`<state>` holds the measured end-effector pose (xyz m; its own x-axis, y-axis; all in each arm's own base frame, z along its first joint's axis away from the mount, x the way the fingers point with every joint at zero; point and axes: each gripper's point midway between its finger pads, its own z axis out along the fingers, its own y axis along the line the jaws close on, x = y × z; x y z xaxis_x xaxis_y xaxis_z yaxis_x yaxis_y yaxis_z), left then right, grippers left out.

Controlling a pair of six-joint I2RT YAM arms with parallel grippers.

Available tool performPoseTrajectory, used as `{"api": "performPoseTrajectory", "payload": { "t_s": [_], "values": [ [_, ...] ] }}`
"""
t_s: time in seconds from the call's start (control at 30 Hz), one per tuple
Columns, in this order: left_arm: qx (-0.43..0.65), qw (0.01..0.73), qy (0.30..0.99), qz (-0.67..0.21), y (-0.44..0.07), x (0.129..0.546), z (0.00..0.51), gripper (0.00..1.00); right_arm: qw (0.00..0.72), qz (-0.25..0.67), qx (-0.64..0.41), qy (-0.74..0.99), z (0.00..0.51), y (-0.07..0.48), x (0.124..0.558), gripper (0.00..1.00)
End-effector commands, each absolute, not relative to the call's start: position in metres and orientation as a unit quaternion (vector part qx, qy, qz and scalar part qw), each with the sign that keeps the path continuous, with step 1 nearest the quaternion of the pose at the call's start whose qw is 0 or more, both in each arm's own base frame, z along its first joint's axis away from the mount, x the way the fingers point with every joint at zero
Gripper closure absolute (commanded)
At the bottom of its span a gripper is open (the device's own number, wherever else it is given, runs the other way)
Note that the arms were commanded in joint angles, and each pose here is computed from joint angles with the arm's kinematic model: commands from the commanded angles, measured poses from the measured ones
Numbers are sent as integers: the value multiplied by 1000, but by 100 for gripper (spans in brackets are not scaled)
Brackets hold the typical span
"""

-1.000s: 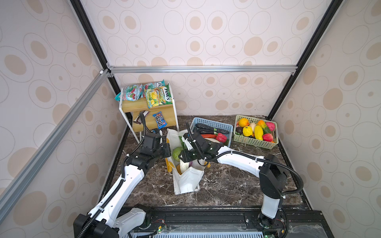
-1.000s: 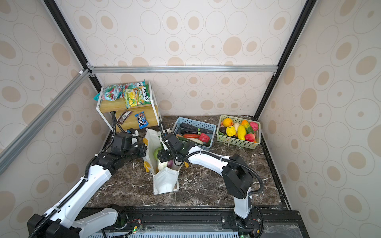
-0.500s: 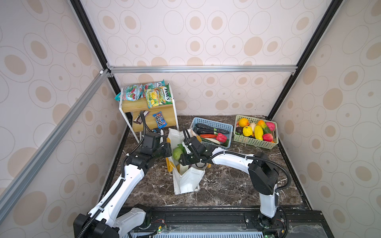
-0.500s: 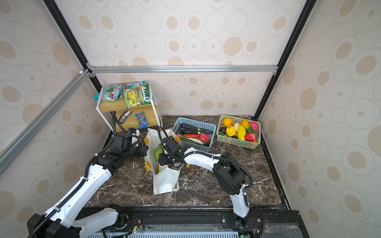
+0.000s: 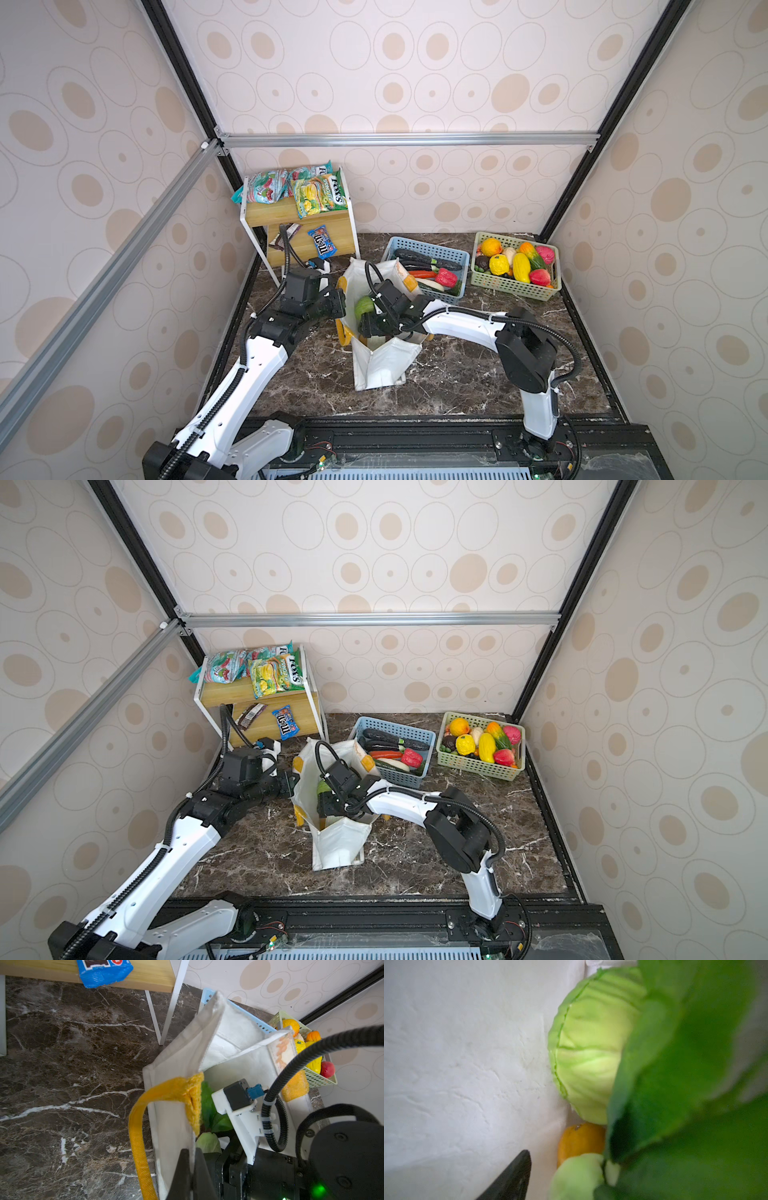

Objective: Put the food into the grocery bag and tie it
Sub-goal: 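Lower the bok choy into the bag and open the right gripper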

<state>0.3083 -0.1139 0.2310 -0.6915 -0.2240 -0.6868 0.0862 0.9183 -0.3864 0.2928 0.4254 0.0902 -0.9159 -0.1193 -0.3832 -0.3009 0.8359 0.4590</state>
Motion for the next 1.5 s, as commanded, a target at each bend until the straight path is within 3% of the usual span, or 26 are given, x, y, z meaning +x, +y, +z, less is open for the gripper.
{"api": "performPoseTrajectory", "payload": {
  "t_s": [0.0, 0.23, 0.43, 0.63, 1.23, 1.47],
  "values": [
    [-29, 431, 881, -195, -110, 314, 254, 100, 142, 212, -88, 963, 67, 406, 284, 24],
    [-30, 434, 881, -185, -107, 315, 252, 100, 148, 232, -102, 956, 94, 411, 281, 19],
    [-36, 427, 887, -172, -102, 313, 241, 100, 187, 306, -125, 925, 152, 428, 281, 16],
    [-48, 411, 895, -164, -98, 313, 229, 100, 192, 351, -138, 906, 177, 438, 275, 15],
    [-73, 417, 898, -119, -77, 317, 228, 100, 236, 358, -158, 890, 251, 414, 266, 12],
    [-84, 427, 893, -113, -72, 323, 235, 100, 267, 366, -119, 884, 275, 395, 285, 12]
  ]
}}
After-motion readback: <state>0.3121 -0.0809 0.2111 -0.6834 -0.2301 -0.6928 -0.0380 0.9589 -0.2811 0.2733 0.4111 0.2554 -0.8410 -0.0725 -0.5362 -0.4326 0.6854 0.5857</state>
